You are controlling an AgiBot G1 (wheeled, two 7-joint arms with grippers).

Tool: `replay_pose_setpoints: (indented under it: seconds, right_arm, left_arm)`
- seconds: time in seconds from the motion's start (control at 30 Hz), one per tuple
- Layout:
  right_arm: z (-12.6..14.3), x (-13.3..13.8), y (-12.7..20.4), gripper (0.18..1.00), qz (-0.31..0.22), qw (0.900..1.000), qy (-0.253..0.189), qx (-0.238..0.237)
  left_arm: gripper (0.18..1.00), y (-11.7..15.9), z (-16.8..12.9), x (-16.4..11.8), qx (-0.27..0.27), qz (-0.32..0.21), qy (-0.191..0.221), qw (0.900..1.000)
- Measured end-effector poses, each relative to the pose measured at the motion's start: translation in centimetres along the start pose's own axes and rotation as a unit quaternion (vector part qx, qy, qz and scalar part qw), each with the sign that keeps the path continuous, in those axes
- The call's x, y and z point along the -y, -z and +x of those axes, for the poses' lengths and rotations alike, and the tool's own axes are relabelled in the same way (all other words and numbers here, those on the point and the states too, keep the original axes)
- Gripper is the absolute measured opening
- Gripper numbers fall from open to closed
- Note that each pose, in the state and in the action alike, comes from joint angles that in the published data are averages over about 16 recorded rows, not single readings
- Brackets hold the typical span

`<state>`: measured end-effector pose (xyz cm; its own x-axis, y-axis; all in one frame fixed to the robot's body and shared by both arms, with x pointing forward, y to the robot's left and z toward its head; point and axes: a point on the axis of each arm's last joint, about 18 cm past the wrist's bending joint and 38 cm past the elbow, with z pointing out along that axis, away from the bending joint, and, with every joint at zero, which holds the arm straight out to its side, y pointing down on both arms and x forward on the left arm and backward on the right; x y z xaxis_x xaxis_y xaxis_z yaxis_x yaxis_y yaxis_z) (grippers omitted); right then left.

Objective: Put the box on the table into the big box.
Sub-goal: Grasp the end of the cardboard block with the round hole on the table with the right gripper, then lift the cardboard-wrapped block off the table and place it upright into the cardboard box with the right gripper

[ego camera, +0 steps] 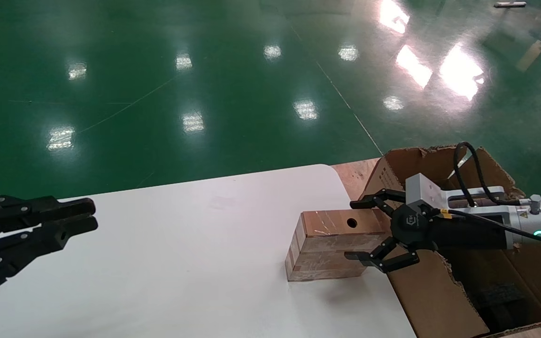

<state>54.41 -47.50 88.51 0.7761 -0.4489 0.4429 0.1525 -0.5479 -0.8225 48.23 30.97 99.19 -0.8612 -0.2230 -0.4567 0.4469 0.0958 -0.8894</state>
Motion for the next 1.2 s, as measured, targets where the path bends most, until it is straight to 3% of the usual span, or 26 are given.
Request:
replay_pose_setpoints:
  seconds: [0.43,0.93,1.2]
  right_arm:
    - [0.0,0.0,0.0,0.923,-0.001,1.0,0.002,0.001]
    - [0.0,0.1,-0.1,0.642,-0.001,1.0,0.003,0.002]
    - [-0.3,1.5,-0.6,0.516,0.02,1.0,-0.01,0.014]
  left_arm:
    - [0.416,0.0,0.0,0.0,0.0,0.0,0.0,1.0]
    - [0.769,0.0,0.0,0.0,0.0,0.0,0.0,1.0]
    - [0.898,0.0,0.0,0.0,0.0,0.0,0.0,1.0]
